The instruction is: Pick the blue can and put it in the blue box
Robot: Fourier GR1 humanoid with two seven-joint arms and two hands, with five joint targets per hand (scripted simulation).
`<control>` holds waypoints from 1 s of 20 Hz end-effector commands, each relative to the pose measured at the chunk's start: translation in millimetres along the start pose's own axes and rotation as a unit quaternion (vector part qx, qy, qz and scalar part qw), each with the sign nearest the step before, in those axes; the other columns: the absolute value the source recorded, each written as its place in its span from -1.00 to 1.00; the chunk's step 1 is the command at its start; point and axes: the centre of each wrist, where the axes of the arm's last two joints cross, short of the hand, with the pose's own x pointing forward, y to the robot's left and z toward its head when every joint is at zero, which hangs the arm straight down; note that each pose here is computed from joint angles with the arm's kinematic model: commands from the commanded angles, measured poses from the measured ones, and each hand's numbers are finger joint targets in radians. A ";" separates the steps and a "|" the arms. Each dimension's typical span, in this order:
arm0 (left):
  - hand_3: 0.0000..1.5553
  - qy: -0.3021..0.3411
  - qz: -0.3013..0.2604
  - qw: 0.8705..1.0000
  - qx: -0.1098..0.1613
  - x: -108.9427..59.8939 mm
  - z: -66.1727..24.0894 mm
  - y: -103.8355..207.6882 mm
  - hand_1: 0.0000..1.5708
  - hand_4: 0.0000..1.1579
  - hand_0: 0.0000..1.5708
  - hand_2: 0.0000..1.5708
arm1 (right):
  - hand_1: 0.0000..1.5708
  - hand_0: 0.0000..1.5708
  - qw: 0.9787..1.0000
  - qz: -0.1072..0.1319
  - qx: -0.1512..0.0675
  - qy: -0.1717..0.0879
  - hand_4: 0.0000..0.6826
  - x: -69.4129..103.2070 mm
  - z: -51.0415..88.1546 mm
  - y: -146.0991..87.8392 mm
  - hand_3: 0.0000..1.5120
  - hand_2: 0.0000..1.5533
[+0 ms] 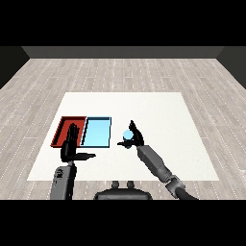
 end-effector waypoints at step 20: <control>-1.00 -0.005 -0.002 1.000 0.018 4.1 6.3 17.1 -1.00 -1.00 -1.00 -1.00 | 1.00 1.00 0.981 0.164 -0.077 0.074 0.56 -4.6 -24.9 15.1 1.00 1.00</control>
